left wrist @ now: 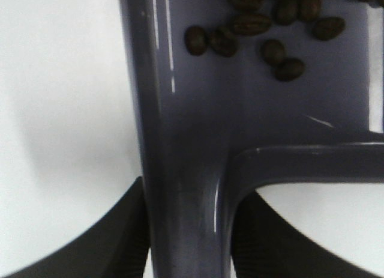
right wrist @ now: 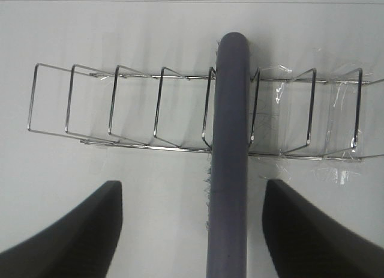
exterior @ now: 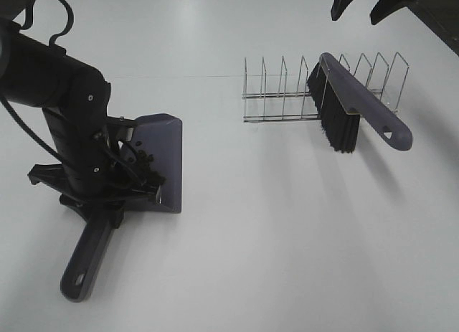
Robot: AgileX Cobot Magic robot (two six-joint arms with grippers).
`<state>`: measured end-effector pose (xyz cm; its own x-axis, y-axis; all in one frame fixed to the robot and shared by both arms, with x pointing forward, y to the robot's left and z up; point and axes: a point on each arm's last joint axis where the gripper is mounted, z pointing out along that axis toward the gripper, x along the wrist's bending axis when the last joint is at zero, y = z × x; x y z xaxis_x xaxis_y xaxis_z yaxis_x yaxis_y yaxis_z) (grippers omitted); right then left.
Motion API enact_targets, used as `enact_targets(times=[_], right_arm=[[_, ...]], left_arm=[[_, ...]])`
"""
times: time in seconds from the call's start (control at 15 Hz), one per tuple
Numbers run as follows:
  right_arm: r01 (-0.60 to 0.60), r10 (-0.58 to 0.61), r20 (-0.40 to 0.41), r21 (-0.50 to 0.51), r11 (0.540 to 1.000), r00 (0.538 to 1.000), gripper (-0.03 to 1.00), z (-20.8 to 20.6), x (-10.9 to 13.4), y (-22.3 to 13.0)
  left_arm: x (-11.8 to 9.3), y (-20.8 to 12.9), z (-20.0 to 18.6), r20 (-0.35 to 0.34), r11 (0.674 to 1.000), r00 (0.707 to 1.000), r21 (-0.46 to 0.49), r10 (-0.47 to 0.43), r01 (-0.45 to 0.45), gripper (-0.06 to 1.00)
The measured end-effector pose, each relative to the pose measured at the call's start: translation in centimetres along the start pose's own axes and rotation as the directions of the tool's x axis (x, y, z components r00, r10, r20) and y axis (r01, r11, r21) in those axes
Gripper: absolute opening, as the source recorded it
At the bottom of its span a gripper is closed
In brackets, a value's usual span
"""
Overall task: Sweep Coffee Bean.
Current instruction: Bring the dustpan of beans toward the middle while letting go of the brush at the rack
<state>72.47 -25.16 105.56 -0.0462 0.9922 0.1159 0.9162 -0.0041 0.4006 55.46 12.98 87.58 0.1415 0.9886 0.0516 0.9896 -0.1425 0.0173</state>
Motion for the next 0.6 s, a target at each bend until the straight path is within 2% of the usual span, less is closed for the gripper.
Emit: enact_targets(times=[0.4,0.47,0.53,0.6], right_arm=[[-0.016,0.015,-0.047,-0.008,1.000,0.999,0.61,-0.5,0.5,0.0],[-0.017,0.016,-0.050,-0.007,1.000,0.999,0.61,-0.5,0.5,0.0],[-0.017,0.017,-0.052,-0.007,1.000,0.999,0.61,-0.5,0.5,0.0],[-0.021,0.020,-0.061,-0.009,1.000,0.998,0.61,-0.6,0.6,0.0]], left_arm=[[-0.8,2.2,0.1,0.012,1.000,1.000,-0.026,-0.007,0.007,0.33],[-0.8,2.1,0.1,0.013,1.000,1.000,-0.024,-0.008,0.009,0.38],[-0.8,2.1,0.1,0.013,1.000,1.000,-0.024,-0.008,0.009,0.50],[-0.8,2.2,0.1,0.016,1.000,1.000,-0.028,-0.010,0.010,0.67]])
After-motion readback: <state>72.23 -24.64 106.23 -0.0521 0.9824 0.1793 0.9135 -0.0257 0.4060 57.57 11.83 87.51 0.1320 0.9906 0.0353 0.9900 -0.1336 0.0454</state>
